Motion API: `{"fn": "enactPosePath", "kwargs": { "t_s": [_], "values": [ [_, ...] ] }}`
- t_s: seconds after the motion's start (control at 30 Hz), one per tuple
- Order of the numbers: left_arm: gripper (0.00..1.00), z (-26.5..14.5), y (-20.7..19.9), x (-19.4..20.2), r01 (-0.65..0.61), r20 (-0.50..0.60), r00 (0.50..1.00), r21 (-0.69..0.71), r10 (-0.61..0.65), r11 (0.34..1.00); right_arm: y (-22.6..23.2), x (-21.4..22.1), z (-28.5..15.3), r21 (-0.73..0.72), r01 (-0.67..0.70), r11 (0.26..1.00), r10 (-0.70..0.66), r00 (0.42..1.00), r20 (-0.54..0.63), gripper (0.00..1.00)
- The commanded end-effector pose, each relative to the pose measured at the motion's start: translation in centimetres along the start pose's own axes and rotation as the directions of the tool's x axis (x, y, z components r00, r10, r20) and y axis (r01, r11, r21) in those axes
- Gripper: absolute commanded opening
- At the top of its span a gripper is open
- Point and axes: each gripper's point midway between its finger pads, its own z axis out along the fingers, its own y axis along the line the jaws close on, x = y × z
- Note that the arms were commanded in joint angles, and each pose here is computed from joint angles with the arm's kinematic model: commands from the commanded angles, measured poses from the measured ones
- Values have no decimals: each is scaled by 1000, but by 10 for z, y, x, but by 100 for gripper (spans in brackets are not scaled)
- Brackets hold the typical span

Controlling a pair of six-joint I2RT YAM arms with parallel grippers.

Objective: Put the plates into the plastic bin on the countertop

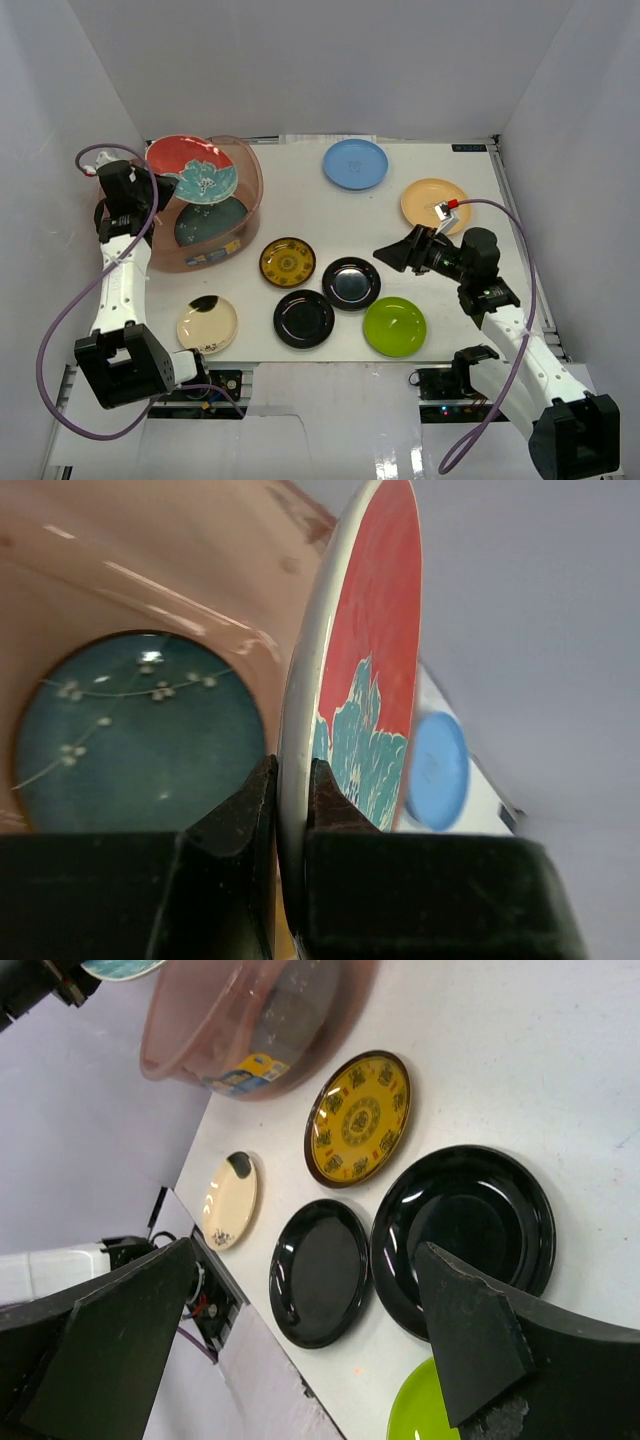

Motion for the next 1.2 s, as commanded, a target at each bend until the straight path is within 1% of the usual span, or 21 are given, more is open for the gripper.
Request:
{"fn": "enactPosePath", "kwargs": {
  "t_s": [0.0, 0.13, 0.27, 0.33, 0.47, 0.5, 0.53, 0.57, 0.6, 0.63, 0.67, 0.7, 0.77, 0.8, 0.83, 0.9, 1.0, 1.07, 1.1, 1.13, 1.17],
  "values": [
    [0, 3, -1, -13, -33, 51, 998, -9, 33, 999, 3, 6, 2, -1, 64, 998, -64, 998, -2, 97],
    [0, 25, 20, 2, -35, -6, 999, -62, 35, 997, 14, 18, 8, -29, 91, 995, -92, 995, -42, 98],
    [0, 41, 30, 10, -50, -42, 998, -73, 47, 996, 23, 27, 15, -34, 122, 992, -124, 990, -65, 100],
    [0, 45, 36, 14, -57, -57, 997, -86, 52, 995, 33, 40, 22, -60, 137, 989, -142, 985, -96, 100],
    [6, 54, 55, 29, -75, -100, 993, -123, 63, 990, 47, 58, 37, -64, 161, 985, -168, 978, -121, 100],
    [13, 56, 58, 32, -80, -113, 991, -127, 66, 989, 56, 66, 40, -90, 165, 982, -176, 975, -139, 100],
    [17, 57, 61, 39, -86, -136, 988, -127, 68, 988, 58, 67, 45, -89, 166, 982, -177, 974, -140, 96],
    [22, 58, 66, 44, -86, -149, 987, -135, 65, 987, 60, 70, 48, -91, 169, 981, -181, 972, -149, 96],
    [31, 58, 68, 45, -87, -155, 986, -137, 65, 987, 63, 72, 51, -95, 172, 981, -185, 971, -154, 96],
    [35, 59, 70, 47, -88, -161, 985, -139, 65, 986, 66, 82, 55, -101, 175, 979, -191, 965, -180, 95],
    [39, 59, 72, 49, -89, -166, 984, -142, 65, 986, 68, 83, 58, -97, 182, 978, -197, 964, -178, 94],
    [50, 58, 72, 50, -93, -168, 983, -140, 69, 986, 73, 91, 62, -106, 188, 977, -206, 958, -198, 94],
    [63, 58, 72, 51, -97, -172, 982, -138, 73, 986, 74, 95, 69, -92, 202, 975, -217, 954, -205, 93],
    [70, 57, 72, 51, -99, -172, 982, -135, 75, 986, 77, 104, 74, -94, 207, 974, -223, 947, -232, 93],
    [86, 56, 72, 52, -98, -175, 982, -134, 74, 986, 78, 107, 77, -90, 210, 974, -226, 945, -237, 93],
    [97, 54, 72, 55, -97, -181, 981, -128, 73, 987, 80, 117, 85, -78, 218, 973, -231, 939, -253, 92],
    [98, 50, 74, 58, -96, -189, 980, -130, 70, 987, 77, 125, 95, -50, 224, 973, -229, 938, -261, 91],
    [98, 46, 79, 59, -112, -193, 978, -155, 81, 982, 74, 124, 99, -29, 226, 974, -226, 940, -256, 88],
    [98, 45, 82, 59, -126, -196, 976, -167, 92, 978, 71, 127, 102, -19, 232, 972, -229, 935, -269, 86],
    [98, 41, 89, 57, -151, -191, 975, -202, 112, 968, 74, 121, 105, -12, 245, 969, -240, 936, -257, 77],
    [98, 39, 93, 56, -166, -187, 974, -221, 125, 961, 71, 118, 106, 7, 260, 966, -249, 934, -255, 73]
  ]
}}
